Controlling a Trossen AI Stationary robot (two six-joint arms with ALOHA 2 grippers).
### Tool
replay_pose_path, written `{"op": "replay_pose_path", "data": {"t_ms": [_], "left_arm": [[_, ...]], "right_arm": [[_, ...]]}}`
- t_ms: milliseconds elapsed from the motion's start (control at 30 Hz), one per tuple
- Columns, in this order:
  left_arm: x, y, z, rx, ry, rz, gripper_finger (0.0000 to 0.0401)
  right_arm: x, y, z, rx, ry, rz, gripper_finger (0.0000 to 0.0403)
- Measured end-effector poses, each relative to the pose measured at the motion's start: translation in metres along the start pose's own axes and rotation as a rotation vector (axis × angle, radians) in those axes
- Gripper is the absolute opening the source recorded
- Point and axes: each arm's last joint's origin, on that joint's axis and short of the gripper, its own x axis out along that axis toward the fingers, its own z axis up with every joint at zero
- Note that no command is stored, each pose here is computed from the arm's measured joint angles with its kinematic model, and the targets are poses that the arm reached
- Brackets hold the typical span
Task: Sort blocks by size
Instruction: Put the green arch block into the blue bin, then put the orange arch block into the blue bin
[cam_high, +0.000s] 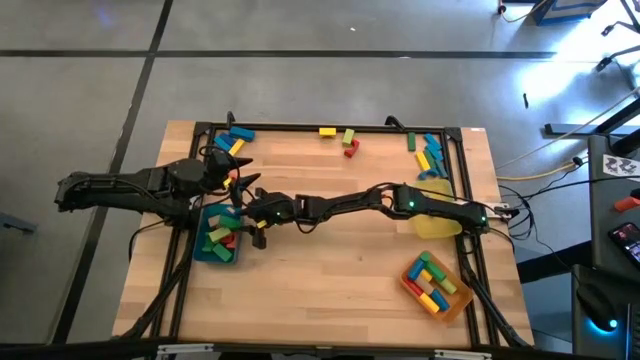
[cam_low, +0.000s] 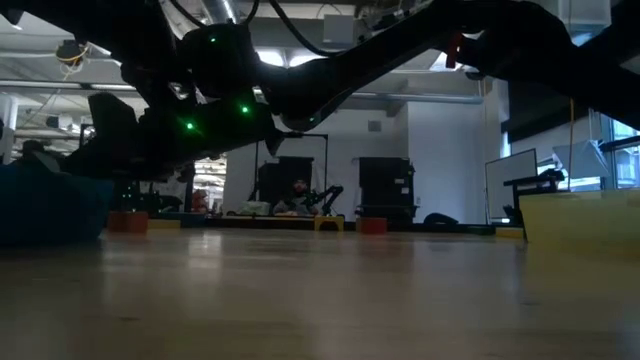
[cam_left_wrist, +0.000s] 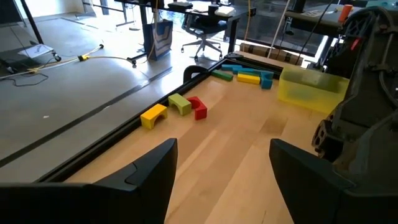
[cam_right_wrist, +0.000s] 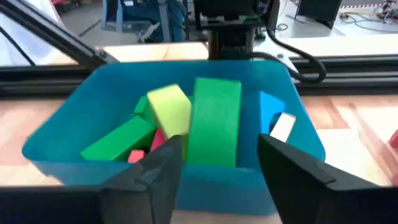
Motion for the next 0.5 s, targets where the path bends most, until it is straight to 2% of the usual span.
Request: {"op": "replay_pose_path", "data": {"t_ms": [233,400,500], "left_arm": [[0.0,0.0,0.0,0.048,-0.004,0.0,0.0239],[0.0,0.0,0.0,0.069,-0.003,0.0,0.0239],[0.0,0.001,-0.001,0.074,0.014,0.003,0.0239]], "right_arm": [[-0.016,0.004,0.017,-0.126,0.157,0.06,0.0248],[-0.032,0.009,0.035,-0.136,0.237,0.174,0.025],[-0.045,0.011,0.048,-0.152,0.293,0.196,0.025]]}}
